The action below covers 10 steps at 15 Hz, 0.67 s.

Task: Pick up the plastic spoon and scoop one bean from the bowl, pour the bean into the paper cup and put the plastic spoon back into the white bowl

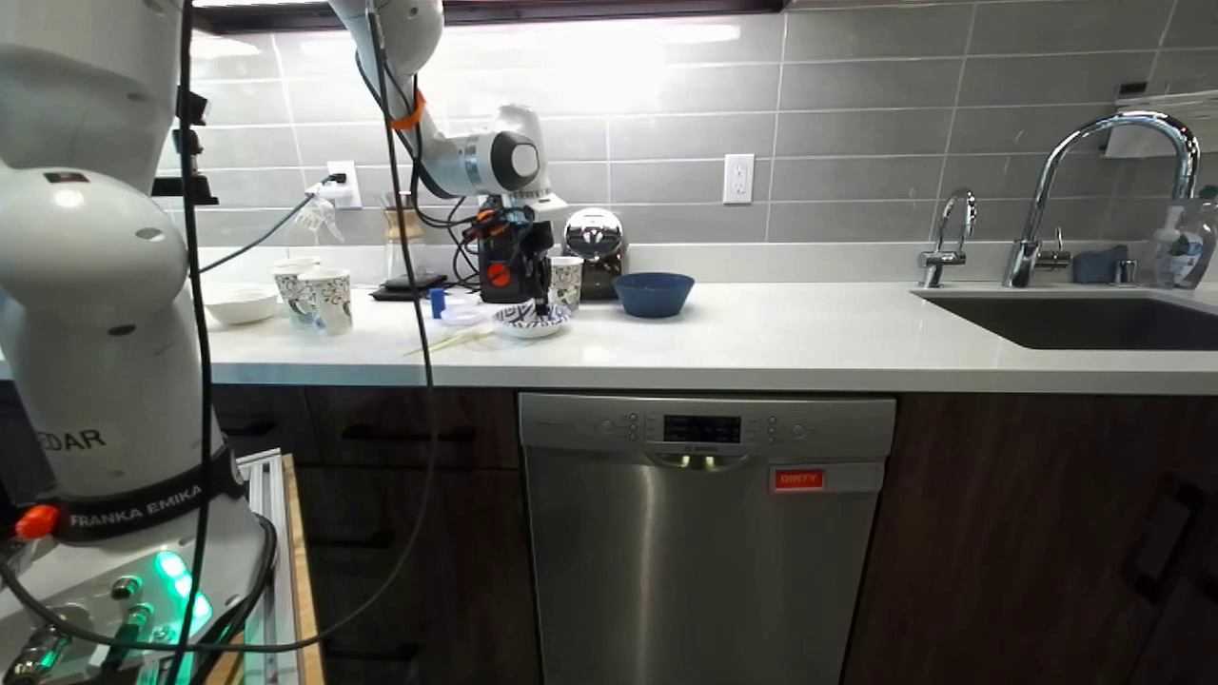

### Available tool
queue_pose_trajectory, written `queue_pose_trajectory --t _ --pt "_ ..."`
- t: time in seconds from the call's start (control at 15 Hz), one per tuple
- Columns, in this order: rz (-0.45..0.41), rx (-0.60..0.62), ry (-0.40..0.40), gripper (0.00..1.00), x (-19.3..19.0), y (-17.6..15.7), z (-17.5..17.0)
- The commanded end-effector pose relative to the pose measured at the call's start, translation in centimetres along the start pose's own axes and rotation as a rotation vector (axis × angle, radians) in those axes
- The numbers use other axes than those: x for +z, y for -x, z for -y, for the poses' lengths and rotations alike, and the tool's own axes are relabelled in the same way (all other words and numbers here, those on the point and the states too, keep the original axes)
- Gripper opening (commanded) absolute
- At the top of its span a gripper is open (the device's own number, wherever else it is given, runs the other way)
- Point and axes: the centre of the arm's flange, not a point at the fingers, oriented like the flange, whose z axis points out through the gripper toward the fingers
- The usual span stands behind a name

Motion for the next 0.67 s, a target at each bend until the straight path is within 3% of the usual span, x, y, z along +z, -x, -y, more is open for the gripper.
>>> queue_pose_trajectory --t 0.0,0.6 --pt "0.063 -0.044 -0.038 0.03 -0.76 0.37 -1.49" --pt "0.253 -0.068 -0.082 0.03 0.05 0.01 -2.41"
